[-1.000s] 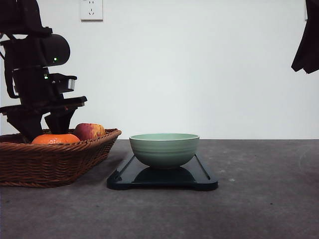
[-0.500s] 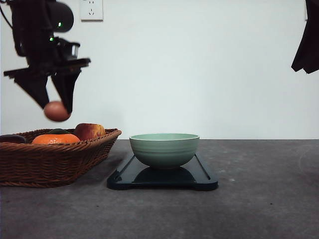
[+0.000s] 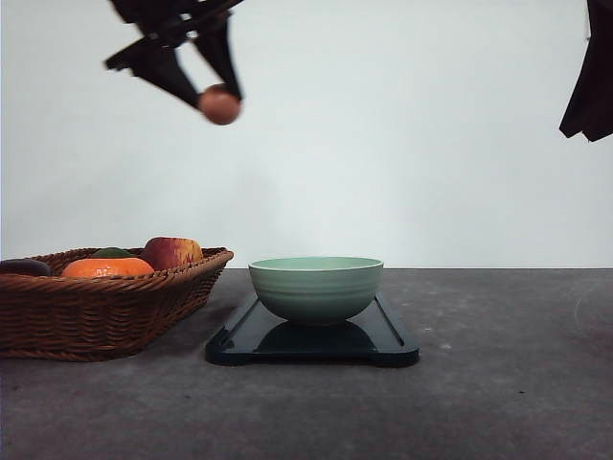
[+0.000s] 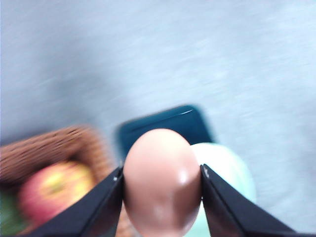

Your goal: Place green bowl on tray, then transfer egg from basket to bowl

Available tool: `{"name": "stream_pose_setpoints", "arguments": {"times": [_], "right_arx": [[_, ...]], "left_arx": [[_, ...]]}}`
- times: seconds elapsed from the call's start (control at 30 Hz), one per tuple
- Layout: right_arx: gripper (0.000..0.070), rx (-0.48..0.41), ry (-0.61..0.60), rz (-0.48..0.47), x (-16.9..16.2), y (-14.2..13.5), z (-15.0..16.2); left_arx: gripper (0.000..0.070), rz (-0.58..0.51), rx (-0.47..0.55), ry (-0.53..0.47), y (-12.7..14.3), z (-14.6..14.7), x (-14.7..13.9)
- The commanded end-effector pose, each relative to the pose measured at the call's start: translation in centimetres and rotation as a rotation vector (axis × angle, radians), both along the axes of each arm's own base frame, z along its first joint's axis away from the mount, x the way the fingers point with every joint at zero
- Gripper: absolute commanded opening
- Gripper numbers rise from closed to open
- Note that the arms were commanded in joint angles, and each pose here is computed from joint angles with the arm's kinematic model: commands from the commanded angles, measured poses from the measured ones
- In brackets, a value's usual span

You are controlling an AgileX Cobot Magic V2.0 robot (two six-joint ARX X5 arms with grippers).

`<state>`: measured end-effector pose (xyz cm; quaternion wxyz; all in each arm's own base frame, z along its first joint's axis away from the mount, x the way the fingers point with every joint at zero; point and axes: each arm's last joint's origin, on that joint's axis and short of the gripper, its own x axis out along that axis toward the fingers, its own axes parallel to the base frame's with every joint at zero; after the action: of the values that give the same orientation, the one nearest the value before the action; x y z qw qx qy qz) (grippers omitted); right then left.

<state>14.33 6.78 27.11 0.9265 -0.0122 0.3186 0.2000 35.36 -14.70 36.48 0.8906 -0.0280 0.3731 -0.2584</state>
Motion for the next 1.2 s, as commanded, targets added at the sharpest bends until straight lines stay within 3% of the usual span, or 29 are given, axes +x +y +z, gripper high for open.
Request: {"name": "stream_pose_setpoints", "arguments": {"times": [0.0, 0.13, 0.33, 0.63, 1.17], "right_arx": [[0.0146, 0.008, 0.001, -0.004, 0.1, 0.1, 0.0], [0.0146, 0.008, 0.002, -0.003, 0.1, 0.1, 0.0], [0.0146, 0.002, 0.016, -0.002, 0.0, 0.1, -0.1], [0.0146, -0.007, 0.035, -0.002, -0.1, 0.0, -0.3], [0.0146, -0.012, 0.031, 0.003, -0.1, 0.0, -0.3]], "left_arx": [[0.0216, -0.022, -0.030, -0.024, -1.4, 0.4, 0.1], [0.0215, -0.094, -0.048, -0.082, -4.4, 0.6, -0.7], [0.0214, -0.118, 0.016, -0.131, -7.8, -0.4, -1.4], [0.0212, -0.144, 0.092, -0.027, -10.5, -5.2, 0.0], [0.0210, -0.161, 0.196, 0.145, -12.7, -13.4, 2.1]]}}
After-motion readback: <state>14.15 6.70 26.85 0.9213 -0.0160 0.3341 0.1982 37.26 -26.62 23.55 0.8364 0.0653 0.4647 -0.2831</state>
